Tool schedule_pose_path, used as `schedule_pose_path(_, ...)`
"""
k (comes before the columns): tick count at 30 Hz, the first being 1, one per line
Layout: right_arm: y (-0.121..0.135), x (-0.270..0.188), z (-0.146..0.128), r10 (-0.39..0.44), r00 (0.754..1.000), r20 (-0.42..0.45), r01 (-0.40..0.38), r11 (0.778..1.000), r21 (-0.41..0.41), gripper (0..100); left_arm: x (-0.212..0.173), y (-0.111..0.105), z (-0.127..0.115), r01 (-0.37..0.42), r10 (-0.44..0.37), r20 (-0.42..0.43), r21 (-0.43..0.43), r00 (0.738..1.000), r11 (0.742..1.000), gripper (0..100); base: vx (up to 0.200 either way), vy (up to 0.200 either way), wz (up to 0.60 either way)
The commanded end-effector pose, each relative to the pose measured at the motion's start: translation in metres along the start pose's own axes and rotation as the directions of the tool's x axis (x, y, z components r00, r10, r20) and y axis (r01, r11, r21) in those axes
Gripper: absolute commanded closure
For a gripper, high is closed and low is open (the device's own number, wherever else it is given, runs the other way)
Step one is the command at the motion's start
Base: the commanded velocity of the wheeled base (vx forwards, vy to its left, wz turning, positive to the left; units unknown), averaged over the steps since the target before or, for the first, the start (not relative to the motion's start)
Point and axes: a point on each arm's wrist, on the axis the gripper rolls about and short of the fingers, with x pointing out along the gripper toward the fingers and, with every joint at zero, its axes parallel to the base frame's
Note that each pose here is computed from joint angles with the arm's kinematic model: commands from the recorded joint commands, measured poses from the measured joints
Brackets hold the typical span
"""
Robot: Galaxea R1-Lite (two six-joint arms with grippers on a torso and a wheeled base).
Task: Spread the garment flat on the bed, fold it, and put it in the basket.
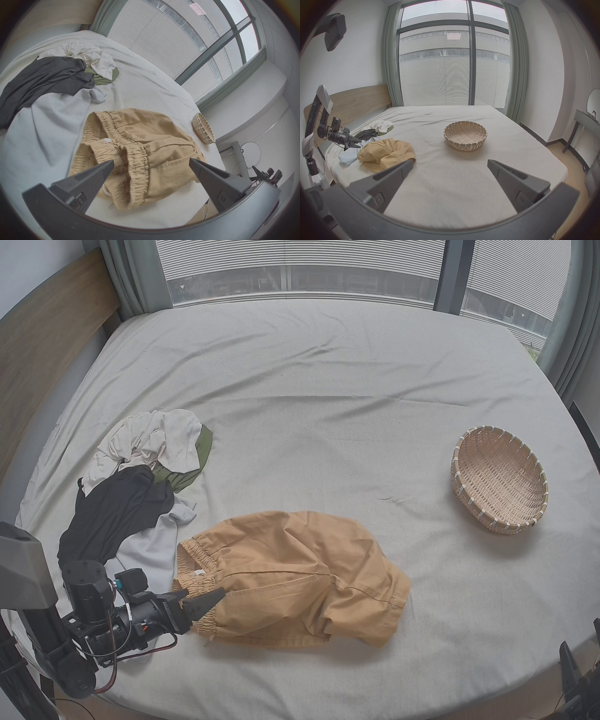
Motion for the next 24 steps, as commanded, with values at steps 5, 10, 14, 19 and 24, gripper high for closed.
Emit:
schedule_pose_path(5, 0.0, 0.0, -0.005, -0.001, 1.0, -0.001, 0.001, 1.0, -0.001, 0, 0.024, 0.003, -0.01, 0.012, -0.012, -0.047, -0.005, 0.999, 1.0, 0, 0.0, 0.0, 0.0)
schedule_pose_path(10, 0.0, 0.0, -0.005, -0.001, 1.0, -0.001, 0.001, 1.0, -0.001, 0, 0.029, -0.005, -0.007, 0.049, -0.049, -0.031, -0.009, 0.998, 0.999, 0, 0.0, 0.0, 0.0)
schedule_pose_path(14, 0.0, 0.0, -0.005, -0.001, 1.0, -0.001, 0.001, 1.0, -0.001, 0, 0.022, -0.022, 0.003, 0.108, -0.108, 0.012, -0.022, 0.994, 0.994, 0, 0.0, 0.0, 0.0)
schedule_pose_path(19, 0.0, 0.0, -0.005, 0.001, 1.0, -0.001, -0.001, 1.0, 0.001, 0, 0.012, -0.041, 0.014, 0.179, -0.177, 0.067, -0.027, 0.982, 0.983, 0, 0.0, 0.0, 0.0)
schedule_pose_path(24, 0.0, 0.0, -0.005, -0.001, 1.0, -0.001, 0.001, 1.0, 0.001, 0, 0.012, -0.04, 0.012, 0.176, -0.174, 0.055, -0.039, 0.983, 0.984, 0, 0.0, 0.0, 0.0)
